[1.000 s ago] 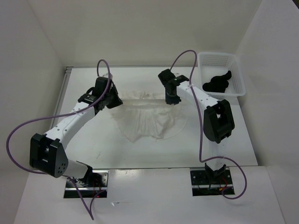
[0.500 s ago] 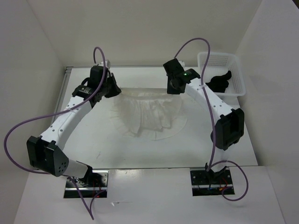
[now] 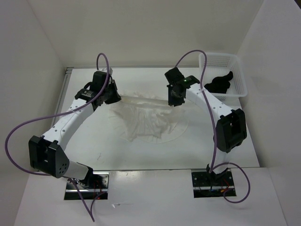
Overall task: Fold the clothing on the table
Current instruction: Flatten the skirt out
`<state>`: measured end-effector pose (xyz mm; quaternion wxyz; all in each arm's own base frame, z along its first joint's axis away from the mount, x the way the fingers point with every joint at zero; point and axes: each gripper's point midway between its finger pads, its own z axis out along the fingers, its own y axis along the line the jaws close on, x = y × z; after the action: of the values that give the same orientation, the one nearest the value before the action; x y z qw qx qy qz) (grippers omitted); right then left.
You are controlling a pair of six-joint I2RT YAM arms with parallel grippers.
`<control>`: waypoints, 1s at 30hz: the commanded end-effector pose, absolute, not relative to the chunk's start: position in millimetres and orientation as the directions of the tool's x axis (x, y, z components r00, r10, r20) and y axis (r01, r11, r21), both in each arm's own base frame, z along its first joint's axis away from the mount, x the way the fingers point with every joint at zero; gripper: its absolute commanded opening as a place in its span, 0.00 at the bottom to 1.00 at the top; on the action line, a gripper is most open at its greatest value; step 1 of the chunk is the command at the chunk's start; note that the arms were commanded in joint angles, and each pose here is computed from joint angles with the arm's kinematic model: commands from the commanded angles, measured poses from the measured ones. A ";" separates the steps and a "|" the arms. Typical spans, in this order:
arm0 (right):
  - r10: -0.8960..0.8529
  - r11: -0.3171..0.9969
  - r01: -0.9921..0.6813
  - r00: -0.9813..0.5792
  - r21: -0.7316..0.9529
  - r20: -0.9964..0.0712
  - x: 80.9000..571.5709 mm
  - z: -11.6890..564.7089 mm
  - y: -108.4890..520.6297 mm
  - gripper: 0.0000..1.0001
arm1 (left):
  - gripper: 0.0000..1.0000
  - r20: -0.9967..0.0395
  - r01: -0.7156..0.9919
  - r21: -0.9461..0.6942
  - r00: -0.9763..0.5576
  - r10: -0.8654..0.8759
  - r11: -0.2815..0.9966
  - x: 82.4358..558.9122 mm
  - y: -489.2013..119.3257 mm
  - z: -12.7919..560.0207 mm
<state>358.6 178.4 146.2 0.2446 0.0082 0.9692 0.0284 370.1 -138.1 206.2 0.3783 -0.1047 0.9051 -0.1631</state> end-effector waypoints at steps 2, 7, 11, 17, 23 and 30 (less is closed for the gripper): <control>0.025 0.999 0.012 -0.877 0.031 -0.480 355.1 150.6 164.2 0.25 | 0.00 -0.685 -0.103 -0.361 -0.646 -0.338 0.927 378.0 -122.0 215.5; 0.019 0.999 0.005 -0.893 0.032 -0.450 347.7 145.4 163.9 0.14 | 0.00 -0.685 -0.103 -0.361 -0.646 -0.338 0.927 380.6 -122.7 213.6; 0.019 0.998 -0.008 -0.896 0.059 -0.443 341.7 156.3 166.9 0.17 | 0.00 -0.682 -0.123 -0.342 -0.650 -0.336 0.932 381.2 -119.0 206.1; 0.005 0.993 -0.043 -0.911 0.108 -0.413 329.5 163.6 173.9 0.37 | 0.00 -0.665 -0.133 -0.330 -0.669 -0.331 0.934 381.4 -119.0 194.1; 0.000 0.993 -0.045 -0.921 0.106 -0.390 323.5 164.4 172.6 0.42 | 0.00 -0.665 -0.133 -0.330 -0.669 -0.331 0.934 383.9 -119.7 192.1; 0.005 0.988 -0.059 -0.915 0.145 -0.405 322.9 177.4 182.0 0.22 | 0.00 -0.665 -0.133 -0.330 -0.669 -0.331 0.934 384.0 -119.8 189.8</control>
<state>328.6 189.6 150.0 0.1910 -0.0141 0.9786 0.0750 374.7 -131.5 186.1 0.3655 -0.1142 0.9125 -0.1441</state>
